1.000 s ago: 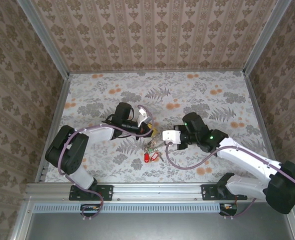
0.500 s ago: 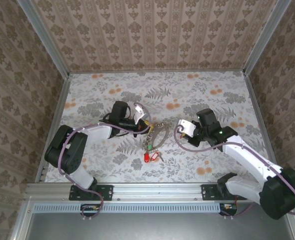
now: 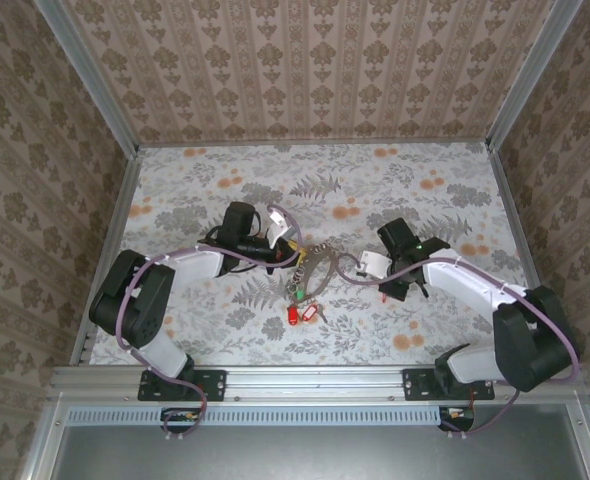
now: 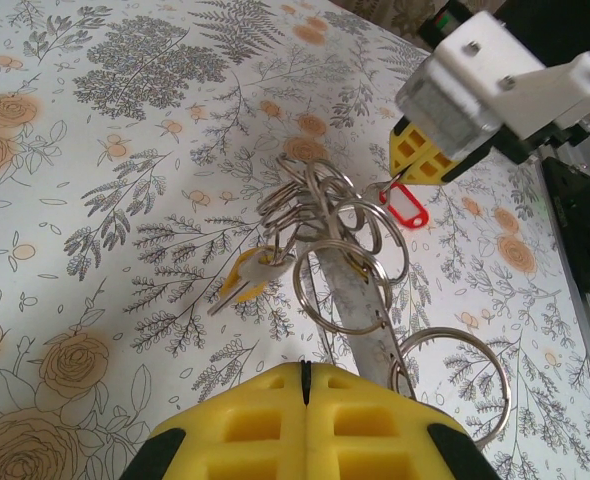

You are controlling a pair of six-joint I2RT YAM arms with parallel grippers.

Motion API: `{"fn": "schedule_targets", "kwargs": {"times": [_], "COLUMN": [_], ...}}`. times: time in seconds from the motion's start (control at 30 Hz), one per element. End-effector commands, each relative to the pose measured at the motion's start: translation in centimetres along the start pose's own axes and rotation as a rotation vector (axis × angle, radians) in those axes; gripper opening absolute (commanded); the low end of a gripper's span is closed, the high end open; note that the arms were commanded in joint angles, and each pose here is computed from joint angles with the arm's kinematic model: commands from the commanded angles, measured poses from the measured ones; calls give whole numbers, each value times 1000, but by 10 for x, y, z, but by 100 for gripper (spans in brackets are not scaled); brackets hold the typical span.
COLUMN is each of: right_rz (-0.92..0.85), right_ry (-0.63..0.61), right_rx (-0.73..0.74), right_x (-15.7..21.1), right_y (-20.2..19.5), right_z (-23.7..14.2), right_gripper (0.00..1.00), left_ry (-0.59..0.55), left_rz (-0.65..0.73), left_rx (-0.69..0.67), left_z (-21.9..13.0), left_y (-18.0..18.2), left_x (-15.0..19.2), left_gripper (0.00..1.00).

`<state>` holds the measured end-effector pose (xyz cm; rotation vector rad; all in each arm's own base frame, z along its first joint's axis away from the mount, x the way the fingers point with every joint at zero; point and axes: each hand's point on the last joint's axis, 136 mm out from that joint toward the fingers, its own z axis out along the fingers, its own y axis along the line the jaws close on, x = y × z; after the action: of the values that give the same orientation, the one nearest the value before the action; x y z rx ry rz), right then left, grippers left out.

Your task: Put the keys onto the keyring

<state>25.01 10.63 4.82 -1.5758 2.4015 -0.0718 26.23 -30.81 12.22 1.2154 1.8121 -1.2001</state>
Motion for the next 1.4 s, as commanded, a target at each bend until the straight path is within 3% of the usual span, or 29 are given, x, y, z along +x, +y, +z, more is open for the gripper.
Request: {"fn": "schedule_targets", "kwargs": {"times": [0.0,0.13,0.3,0.5,0.8,0.97,1.17,1.27,1.37], "right_rz": [47,119,217,264,13,-187,-343,-361,-364], "right_ry": [21,-18,-159,-371,-746,-909,-879,-820,-755], "right_rx": [-3,-29,4,108,137,135,42,27,17], "right_x": [-5,-15,-25,-37,-92,-124,-136,-137,-140], "right_y": [-10,-12,-24,-43,-29,-3,21,17,5], "right_z": [5,11,0,-44,-120,-151,-145,-126,-106], "right_gripper": [0,3,23,32,34,49,54,61,62], "left_ry": [-21,-20,-21,-21,-20,0,14,30,34], "left_rz": [38,51,73,96,153,196,265,287,311], "left_rx": [3,1,0,9,29,50,75,84,92], "left_z": [-4,-5,-7,-8,-10,-8,-8,-8,-8], "left_y": [-3,-4,-7,-10,-18,-25,-35,-38,-40], "left_x": [-10,-10,-11,-12,-13,-10,-8,-7,-7], "left_gripper": [0,0,0,0,0,0,0,0,0]}}
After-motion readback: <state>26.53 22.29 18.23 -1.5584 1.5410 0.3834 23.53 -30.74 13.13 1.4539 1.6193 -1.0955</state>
